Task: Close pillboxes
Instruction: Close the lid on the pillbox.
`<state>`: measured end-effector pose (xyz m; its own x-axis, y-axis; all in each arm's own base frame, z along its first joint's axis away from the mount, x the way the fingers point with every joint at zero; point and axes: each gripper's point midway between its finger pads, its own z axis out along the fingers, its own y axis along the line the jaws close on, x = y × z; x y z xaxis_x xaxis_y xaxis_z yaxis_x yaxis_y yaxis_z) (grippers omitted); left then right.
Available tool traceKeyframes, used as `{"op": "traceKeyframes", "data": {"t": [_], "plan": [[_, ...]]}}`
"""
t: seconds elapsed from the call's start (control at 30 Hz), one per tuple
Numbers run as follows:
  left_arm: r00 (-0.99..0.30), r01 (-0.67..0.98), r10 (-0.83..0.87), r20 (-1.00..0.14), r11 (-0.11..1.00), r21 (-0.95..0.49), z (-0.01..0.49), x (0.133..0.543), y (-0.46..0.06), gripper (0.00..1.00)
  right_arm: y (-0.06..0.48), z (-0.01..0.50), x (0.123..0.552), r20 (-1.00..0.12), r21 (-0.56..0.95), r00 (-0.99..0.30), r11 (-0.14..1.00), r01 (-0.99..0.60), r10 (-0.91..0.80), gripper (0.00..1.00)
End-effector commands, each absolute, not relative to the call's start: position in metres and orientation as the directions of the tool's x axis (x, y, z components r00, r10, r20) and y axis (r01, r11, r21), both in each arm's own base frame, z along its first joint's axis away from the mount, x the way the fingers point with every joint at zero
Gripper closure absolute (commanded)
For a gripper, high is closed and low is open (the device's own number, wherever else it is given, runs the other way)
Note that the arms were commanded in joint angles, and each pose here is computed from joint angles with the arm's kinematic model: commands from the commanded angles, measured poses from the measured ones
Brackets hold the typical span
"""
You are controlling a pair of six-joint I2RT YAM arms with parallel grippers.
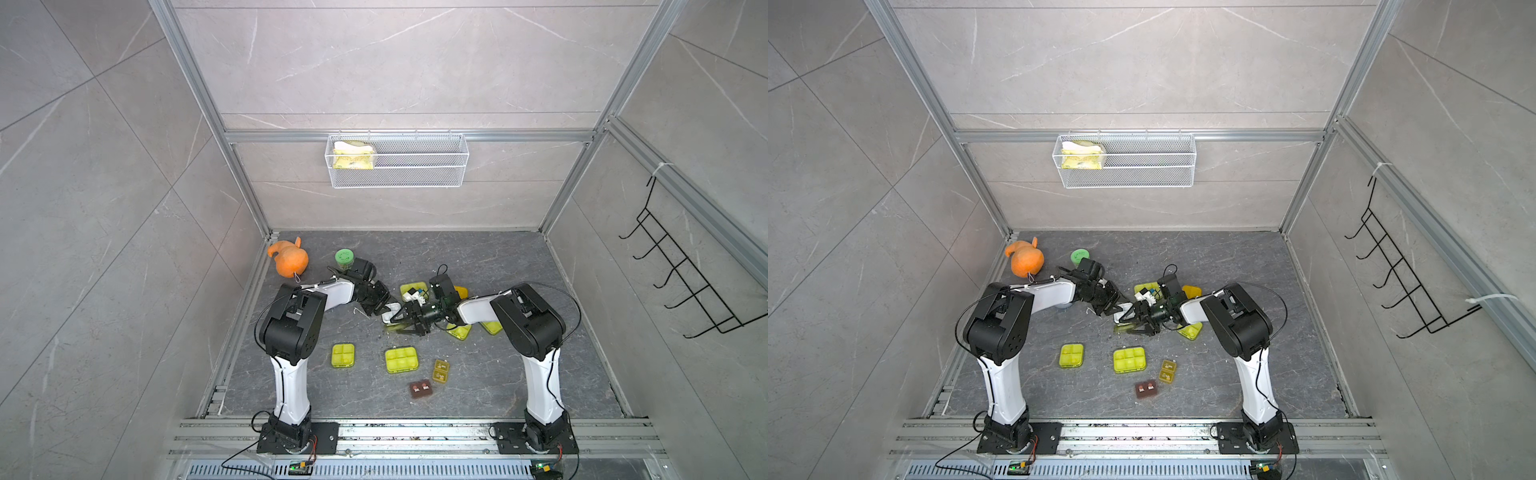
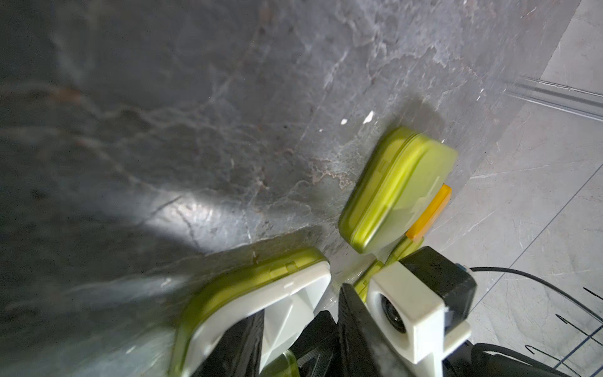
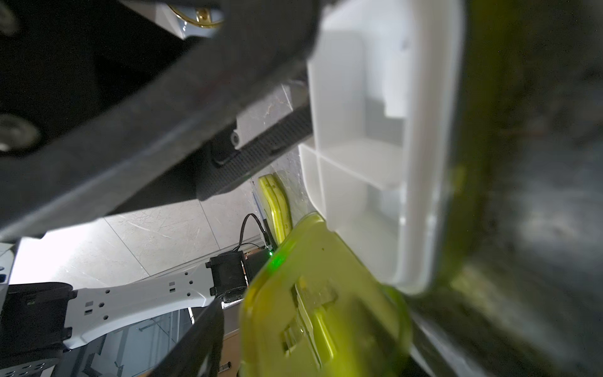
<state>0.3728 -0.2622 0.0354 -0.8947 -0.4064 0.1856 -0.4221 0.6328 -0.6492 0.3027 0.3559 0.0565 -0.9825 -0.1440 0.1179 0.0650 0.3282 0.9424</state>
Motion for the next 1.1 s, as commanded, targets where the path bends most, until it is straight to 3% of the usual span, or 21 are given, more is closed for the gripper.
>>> {"op": "traceKeyframes", "data": {"t": [0.0, 0.33, 0.6, 1.07], "plan": [[-0.903, -0.411, -0.391, 0.18, 0.663, -0.626, 0.04, 0.366, -0.259, 0.58, 0.361, 0.062, 0.307, 0.125, 0.941, -0.981, 0.33, 0.07, -0.148, 0.37], [-0.923, -0.363, -0.355, 0.15, 0.669, -0.649, 0.065, 0.364, -0.266, 0.51, 0.363, 0.065, 0.31, 0.116, 0.935, -0.981, 0.349, 0.055, -0.157, 0.36], [-0.932, -0.339, -0.336, 0.137, 0.672, -0.658, 0.082, 0.356, -0.263, 0.38, 0.366, 0.072, 0.314, 0.099, 0.936, -0.982, 0.351, 0.036, -0.163, 0.36], [-0.94, -0.311, -0.324, 0.107, 0.682, -0.662, 0.102, 0.351, -0.259, 0.32, 0.369, 0.082, 0.32, 0.085, 0.938, -0.981, 0.345, 0.019, -0.176, 0.35]]}}
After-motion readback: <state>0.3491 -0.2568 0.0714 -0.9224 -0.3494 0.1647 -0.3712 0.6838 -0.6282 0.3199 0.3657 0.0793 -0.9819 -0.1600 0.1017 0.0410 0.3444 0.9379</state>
